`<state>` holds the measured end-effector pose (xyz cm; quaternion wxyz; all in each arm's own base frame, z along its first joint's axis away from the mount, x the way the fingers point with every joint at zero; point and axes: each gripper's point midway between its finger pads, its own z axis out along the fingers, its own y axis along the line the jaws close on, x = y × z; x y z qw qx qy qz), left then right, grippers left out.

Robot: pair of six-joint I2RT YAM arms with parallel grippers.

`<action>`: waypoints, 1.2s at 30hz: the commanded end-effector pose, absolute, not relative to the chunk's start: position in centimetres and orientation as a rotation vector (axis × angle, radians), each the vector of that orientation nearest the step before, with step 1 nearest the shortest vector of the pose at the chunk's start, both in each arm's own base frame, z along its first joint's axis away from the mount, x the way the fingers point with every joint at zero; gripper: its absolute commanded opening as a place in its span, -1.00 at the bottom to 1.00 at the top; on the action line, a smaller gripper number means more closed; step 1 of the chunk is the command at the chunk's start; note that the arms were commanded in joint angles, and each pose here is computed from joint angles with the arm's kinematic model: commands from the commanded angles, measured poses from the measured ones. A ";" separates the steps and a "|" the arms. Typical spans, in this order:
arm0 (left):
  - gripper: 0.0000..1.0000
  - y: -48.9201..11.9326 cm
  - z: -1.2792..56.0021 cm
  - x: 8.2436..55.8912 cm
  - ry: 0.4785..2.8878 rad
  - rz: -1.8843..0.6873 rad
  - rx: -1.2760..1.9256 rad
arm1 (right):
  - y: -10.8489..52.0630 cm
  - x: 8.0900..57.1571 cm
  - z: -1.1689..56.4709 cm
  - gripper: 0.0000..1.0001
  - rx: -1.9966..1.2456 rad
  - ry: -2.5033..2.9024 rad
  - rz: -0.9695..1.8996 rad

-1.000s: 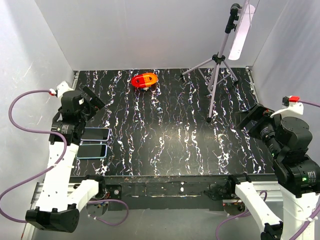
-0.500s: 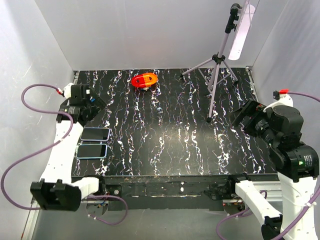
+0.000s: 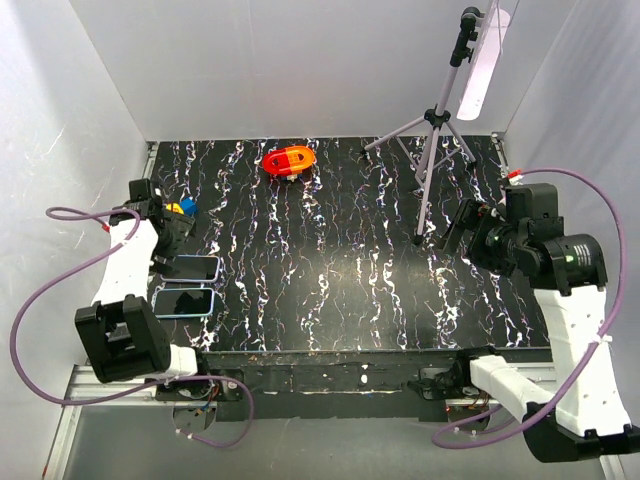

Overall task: Take the phone out of the phone case
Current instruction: Pick up the phone at the center of the board.

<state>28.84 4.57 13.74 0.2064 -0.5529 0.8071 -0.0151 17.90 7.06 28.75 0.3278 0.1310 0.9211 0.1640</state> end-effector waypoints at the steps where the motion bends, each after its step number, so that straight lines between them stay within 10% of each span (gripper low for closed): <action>1: 0.99 4.3 11.4 28.9 2.179 -0.134 -1.802 | 7.5 17.5 30.8 1.00 0.307 2.357 0.484; 36: 0.99 7.0 4.2 31.7 2.091 0.019 -2.150 | 7.7 15.6 31.8 1.00 0.218 2.205 0.547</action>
